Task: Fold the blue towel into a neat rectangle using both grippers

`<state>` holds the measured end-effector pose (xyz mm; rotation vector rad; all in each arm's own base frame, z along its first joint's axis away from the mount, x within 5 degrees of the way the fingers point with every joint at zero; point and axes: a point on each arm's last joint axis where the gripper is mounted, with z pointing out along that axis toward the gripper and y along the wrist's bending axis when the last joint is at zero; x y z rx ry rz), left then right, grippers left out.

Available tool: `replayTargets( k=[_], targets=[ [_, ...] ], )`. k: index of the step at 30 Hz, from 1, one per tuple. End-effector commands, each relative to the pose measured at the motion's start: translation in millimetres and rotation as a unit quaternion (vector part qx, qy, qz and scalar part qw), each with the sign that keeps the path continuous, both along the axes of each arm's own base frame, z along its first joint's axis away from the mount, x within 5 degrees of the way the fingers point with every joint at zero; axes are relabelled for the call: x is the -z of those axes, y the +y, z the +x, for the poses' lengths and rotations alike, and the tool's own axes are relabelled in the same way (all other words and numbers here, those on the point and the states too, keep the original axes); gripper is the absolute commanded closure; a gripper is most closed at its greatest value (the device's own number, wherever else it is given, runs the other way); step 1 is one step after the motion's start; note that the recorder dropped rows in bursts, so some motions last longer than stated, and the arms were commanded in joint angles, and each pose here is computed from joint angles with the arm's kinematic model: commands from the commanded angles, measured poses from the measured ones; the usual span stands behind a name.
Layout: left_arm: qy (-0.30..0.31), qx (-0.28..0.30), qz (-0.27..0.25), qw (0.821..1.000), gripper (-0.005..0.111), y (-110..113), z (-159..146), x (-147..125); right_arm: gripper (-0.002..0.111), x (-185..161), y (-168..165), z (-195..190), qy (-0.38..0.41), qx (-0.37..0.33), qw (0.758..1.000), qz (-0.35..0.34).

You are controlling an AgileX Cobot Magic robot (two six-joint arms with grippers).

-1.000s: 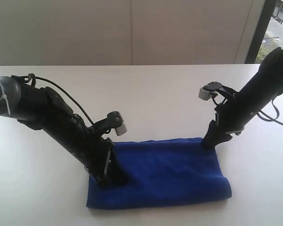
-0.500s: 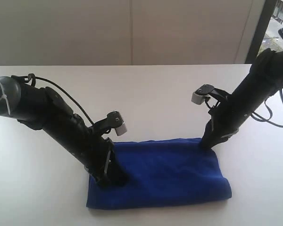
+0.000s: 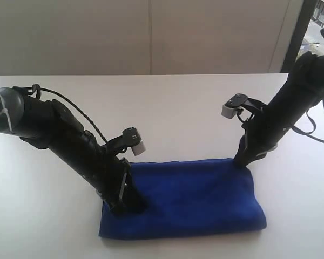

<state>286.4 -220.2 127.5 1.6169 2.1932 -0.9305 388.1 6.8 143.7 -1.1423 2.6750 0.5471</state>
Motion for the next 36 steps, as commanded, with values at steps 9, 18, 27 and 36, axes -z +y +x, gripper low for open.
replayTargets(
  k=[9, 18, 27, 36],
  targets=[
    [0.006, 0.008, 0.011, 1.0, 0.107, 0.4, -2.4, 6.6, 0.108, -11.7, -3.3, 6.3, -0.049, 0.014, 0.998, -0.02],
    [0.006, 0.008, 0.011, 1.0, 0.107, 0.4, -2.4, 6.6, 0.108, -10.2, -4.1, 9.5, -0.064, 0.024, 0.997, -0.023],
    [0.006, 0.008, 0.011, 1.0, 0.107, 0.4, -2.4, 6.6, 0.076, -1.6, -4.4, 14.5, -0.056, 0.079, 0.995, -0.017],
    [0.007, 0.01, 0.01, 1.0, 0.107, 0.4, -2.7, 6.5, 0.07, -27.6, -5.6, 15.0, -0.097, 0.099, 0.99, -0.021]
  ],
)
